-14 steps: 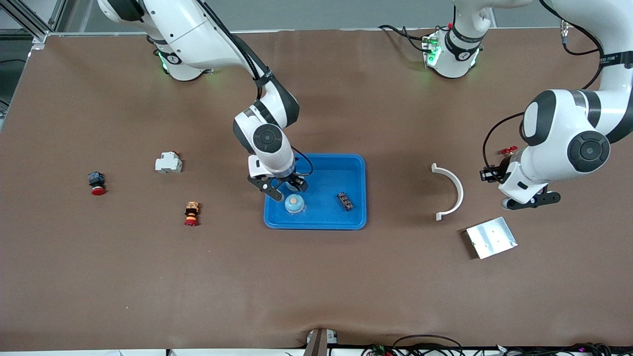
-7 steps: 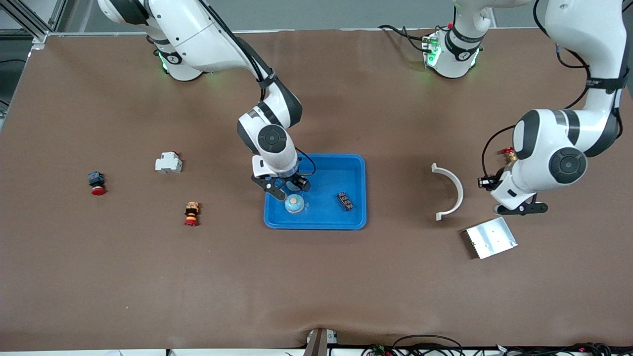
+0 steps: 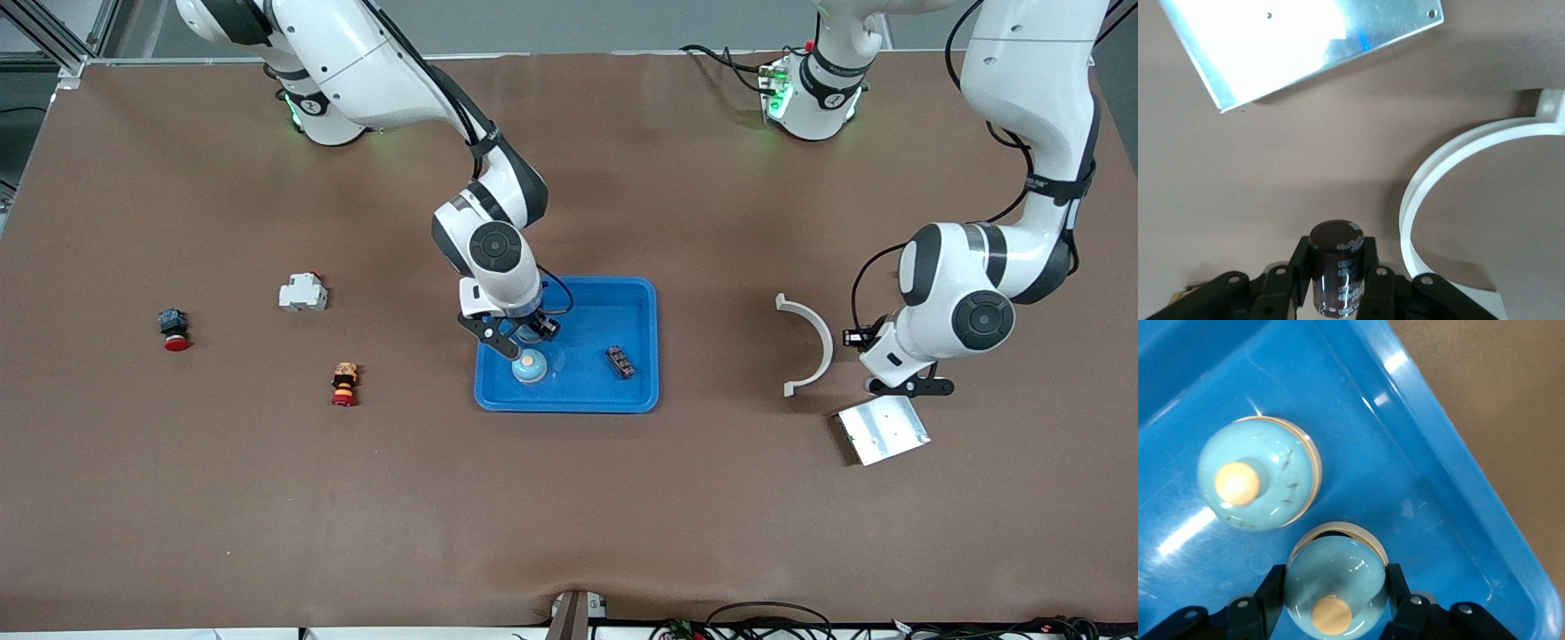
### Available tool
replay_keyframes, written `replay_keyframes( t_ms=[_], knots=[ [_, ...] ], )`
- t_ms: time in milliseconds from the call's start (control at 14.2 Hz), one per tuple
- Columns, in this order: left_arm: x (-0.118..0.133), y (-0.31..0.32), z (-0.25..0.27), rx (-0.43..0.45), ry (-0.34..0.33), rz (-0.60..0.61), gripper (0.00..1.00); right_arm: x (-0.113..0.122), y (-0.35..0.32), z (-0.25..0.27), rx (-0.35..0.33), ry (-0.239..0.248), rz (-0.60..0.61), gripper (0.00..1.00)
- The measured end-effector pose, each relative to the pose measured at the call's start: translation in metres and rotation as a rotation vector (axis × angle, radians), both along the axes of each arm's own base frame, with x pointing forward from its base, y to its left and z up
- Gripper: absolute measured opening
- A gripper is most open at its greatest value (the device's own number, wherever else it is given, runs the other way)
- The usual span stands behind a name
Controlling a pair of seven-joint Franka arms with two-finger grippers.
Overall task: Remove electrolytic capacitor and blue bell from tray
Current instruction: 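Carry the capacitor toward the white arc while the right gripper grasps a bell, then set the capacitor beside the arc while the right gripper carries the bell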
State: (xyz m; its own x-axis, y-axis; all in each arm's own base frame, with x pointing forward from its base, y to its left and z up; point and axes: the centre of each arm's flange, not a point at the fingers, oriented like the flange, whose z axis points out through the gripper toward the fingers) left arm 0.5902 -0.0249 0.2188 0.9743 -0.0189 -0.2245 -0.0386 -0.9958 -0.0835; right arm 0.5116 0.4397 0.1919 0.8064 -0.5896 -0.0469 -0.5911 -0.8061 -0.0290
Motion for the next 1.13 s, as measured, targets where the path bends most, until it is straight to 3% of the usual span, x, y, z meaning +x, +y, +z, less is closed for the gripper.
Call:
replay_keyframes(
  t_ms=[493,1127],
  knots=[
    [-0.001,0.007,-0.014,0.000,0.016,0.012,0.34,0.010,0.004,0.014,-0.002,-0.001,-0.003,0.66],
    [-0.001,0.006,-0.039,-0.002,0.031,0.009,0.34,0.057,-0.047,0.067,-0.085,0.133,0.076,0.66]
  ],
)
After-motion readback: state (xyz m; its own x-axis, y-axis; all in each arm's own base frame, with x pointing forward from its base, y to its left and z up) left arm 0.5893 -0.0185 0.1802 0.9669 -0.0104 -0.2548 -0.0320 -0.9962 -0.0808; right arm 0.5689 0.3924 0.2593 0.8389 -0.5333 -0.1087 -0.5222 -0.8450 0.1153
